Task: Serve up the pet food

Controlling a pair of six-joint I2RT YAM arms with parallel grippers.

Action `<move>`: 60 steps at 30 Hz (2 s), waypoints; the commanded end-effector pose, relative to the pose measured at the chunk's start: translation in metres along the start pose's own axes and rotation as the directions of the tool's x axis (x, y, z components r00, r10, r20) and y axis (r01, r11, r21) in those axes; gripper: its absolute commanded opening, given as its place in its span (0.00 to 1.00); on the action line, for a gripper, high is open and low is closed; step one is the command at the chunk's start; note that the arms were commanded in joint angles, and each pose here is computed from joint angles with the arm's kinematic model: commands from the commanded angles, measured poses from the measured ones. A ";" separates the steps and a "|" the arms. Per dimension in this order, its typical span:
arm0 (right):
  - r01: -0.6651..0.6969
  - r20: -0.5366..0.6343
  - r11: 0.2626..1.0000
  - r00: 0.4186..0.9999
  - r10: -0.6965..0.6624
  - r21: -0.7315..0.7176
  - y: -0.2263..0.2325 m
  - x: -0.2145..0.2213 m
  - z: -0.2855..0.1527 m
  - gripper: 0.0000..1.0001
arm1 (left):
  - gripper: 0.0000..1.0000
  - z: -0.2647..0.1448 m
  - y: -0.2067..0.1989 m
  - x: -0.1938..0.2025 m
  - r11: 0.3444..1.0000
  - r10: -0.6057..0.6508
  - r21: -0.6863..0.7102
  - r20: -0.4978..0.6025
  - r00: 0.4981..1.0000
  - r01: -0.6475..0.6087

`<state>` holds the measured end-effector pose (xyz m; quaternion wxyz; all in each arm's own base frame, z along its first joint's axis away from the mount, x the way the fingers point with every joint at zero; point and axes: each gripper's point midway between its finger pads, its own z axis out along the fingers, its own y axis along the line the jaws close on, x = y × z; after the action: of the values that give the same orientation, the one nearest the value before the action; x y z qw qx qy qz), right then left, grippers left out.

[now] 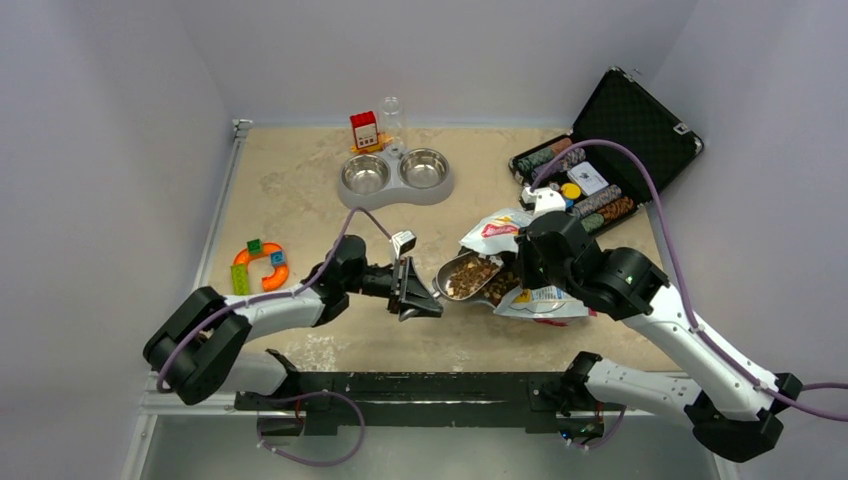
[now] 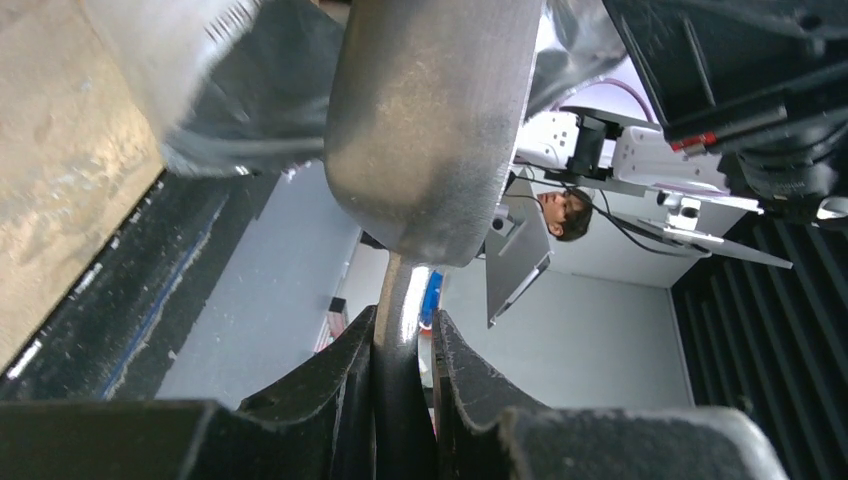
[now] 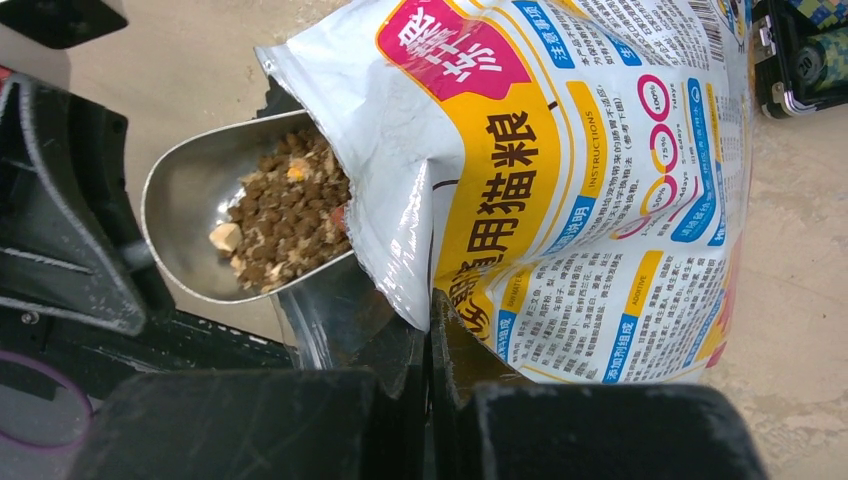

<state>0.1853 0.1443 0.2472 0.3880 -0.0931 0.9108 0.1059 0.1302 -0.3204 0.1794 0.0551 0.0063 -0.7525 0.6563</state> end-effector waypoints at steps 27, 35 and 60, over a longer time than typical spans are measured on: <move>0.003 0.080 0.998 0.997 -0.008 0.056 -0.011 -0.020 -0.001 0.00 | 0.00 -0.066 -0.077 -0.004 0.998 0.056 0.019 0.207 0.977 -0.061; 0.056 0.050 0.997 0.997 -0.058 0.053 -0.015 -0.011 -0.003 0.00 | 0.00 -0.086 -0.089 -0.095 0.999 0.025 0.035 0.381 0.924 -0.041; 0.143 0.055 0.988 0.989 -0.140 -0.062 0.019 -0.032 0.008 0.00 | 0.00 -0.179 -0.004 -0.242 0.936 -0.216 -0.086 0.625 0.750 0.342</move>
<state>0.1912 0.1513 0.2353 0.3644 -0.1737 0.9118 0.0757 0.3795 -0.1616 0.1790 -0.0913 0.3360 -0.7682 0.5372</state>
